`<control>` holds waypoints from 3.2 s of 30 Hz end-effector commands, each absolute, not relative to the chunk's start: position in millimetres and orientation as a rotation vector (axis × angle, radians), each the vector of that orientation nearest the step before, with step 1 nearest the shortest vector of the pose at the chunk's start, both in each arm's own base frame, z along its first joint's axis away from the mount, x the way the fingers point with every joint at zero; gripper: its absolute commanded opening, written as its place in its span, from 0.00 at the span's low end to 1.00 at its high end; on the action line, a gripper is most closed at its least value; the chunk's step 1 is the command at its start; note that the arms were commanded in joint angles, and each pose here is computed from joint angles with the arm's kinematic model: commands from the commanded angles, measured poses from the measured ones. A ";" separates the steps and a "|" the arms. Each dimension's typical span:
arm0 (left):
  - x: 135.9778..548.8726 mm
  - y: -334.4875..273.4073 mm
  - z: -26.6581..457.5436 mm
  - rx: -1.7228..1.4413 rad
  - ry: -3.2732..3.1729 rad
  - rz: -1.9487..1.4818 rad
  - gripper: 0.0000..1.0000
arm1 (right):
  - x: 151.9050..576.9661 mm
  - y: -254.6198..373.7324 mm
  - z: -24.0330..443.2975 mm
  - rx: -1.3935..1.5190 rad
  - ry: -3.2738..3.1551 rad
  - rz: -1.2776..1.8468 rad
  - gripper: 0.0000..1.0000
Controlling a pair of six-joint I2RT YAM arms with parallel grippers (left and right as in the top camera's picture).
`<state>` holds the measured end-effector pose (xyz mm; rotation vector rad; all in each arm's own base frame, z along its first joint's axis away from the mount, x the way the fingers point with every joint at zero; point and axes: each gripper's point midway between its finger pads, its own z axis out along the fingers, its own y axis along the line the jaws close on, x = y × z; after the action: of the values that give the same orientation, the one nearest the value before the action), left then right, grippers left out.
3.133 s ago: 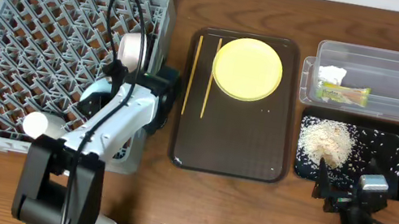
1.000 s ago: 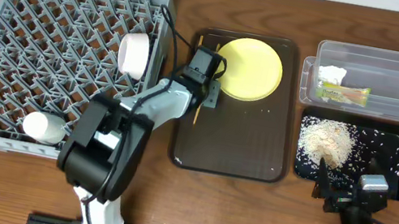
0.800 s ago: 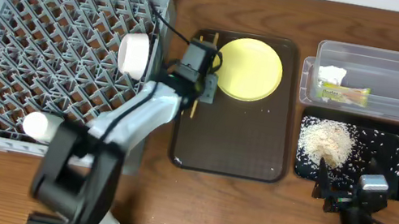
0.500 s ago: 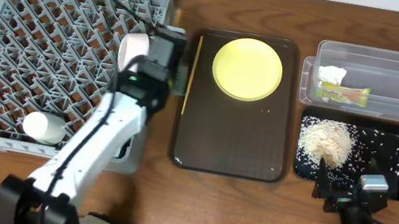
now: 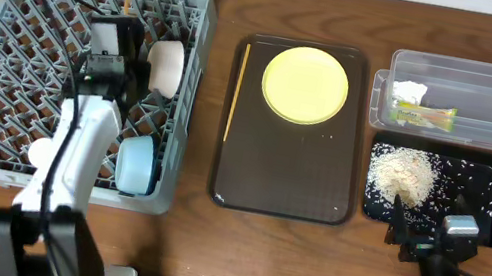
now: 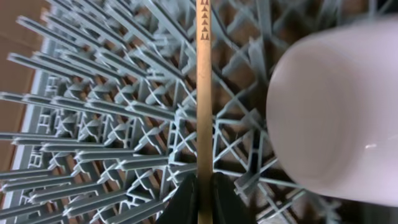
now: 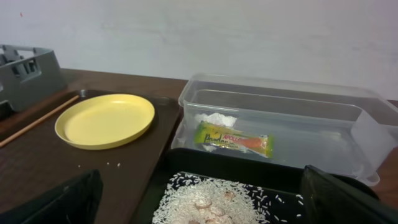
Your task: Sort waste into correct bins and load items into the dishwasher
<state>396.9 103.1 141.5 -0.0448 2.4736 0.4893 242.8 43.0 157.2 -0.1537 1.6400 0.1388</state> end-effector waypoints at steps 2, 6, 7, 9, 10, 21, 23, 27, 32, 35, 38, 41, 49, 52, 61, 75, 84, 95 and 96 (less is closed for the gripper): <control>405.8 111.6 140.1 0.044 2.462 0.545 0.13 | 242.8 42.4 156.1 -0.146 1.643 0.143 0.99; 405.8 105.6 160.3 -0.017 2.401 0.516 0.55 | 242.8 42.4 156.1 -0.146 1.643 0.143 0.99; 404.5 101.5 171.0 -0.048 2.372 0.497 0.57 | 242.8 42.4 156.1 -0.146 1.643 0.143 0.99; 402.6 81.8 187.8 -0.023 2.333 0.416 0.61 | 242.8 42.4 156.1 -0.146 1.643 0.143 0.99; 402.8 69.0 193.3 0.009 2.319 0.360 0.61 | 242.8 42.4 156.1 -0.146 1.643 0.143 0.99; 431.3 -97.2 122.3 0.320 2.380 -0.026 0.45 | 242.8 42.4 156.1 -0.146 1.643 0.143 0.99; 438.2 -102.0 99.1 0.290 2.411 -0.025 0.42 | 242.8 42.4 156.1 -0.146 1.643 0.143 0.99; 450.0 -107.6 63.8 0.163 2.449 -0.071 0.33 | 242.8 42.4 156.2 -0.146 1.643 0.143 0.99; 454.9 -109.3 36.4 0.120 2.479 -0.084 0.33 | 242.8 42.4 156.1 -0.146 1.643 0.143 0.99; 453.3 -113.3 24.7 0.114 2.503 -0.116 0.33 | 242.8 42.4 156.1 -0.146 1.643 0.143 0.99; 451.5 -113.6 16.4 0.118 2.521 -0.117 0.33 | 242.8 42.4 156.1 -0.146 1.643 0.142 0.99; 449.9 -113.1 5.8 0.119 2.542 -0.112 0.33 | 242.8 42.4 156.1 -0.146 1.643 0.143 0.99; 438.1 -111.6 -21.4 -0.020 2.627 -0.138 0.29 | 242.8 42.4 156.1 -0.146 1.643 0.143 0.99; 433.7 -112.4 -26.0 -0.017 2.648 -0.133 0.25 | 242.8 42.4 156.2 -0.146 1.643 0.143 0.99; 448.6 -112.0 75.4 0.044 2.445 -0.158 0.08 | 242.8 42.4 156.1 -0.146 1.643 0.143 0.99; 384.5 67.3 192.7 0.133 2.375 0.660 0.08 | 242.8 42.4 156.1 -0.146 1.643 0.143 0.99; 396.6 124.4 128.4 0.087 2.525 0.753 0.11 | 242.8 42.4 155.9 -0.146 1.644 0.143 0.99; 385.9 45.7 205.1 -0.155 2.317 0.306 0.57 | 242.8 42.4 155.9 -0.146 1.644 0.142 0.99; 385.1 23.1 212.3 -0.151 2.298 0.176 0.55 | 242.8 42.4 155.9 -0.146 1.644 0.143 0.99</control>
<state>385.9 74.8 183.8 -0.0622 2.3863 0.5273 242.8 43.0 157.2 -0.1537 1.6400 0.1388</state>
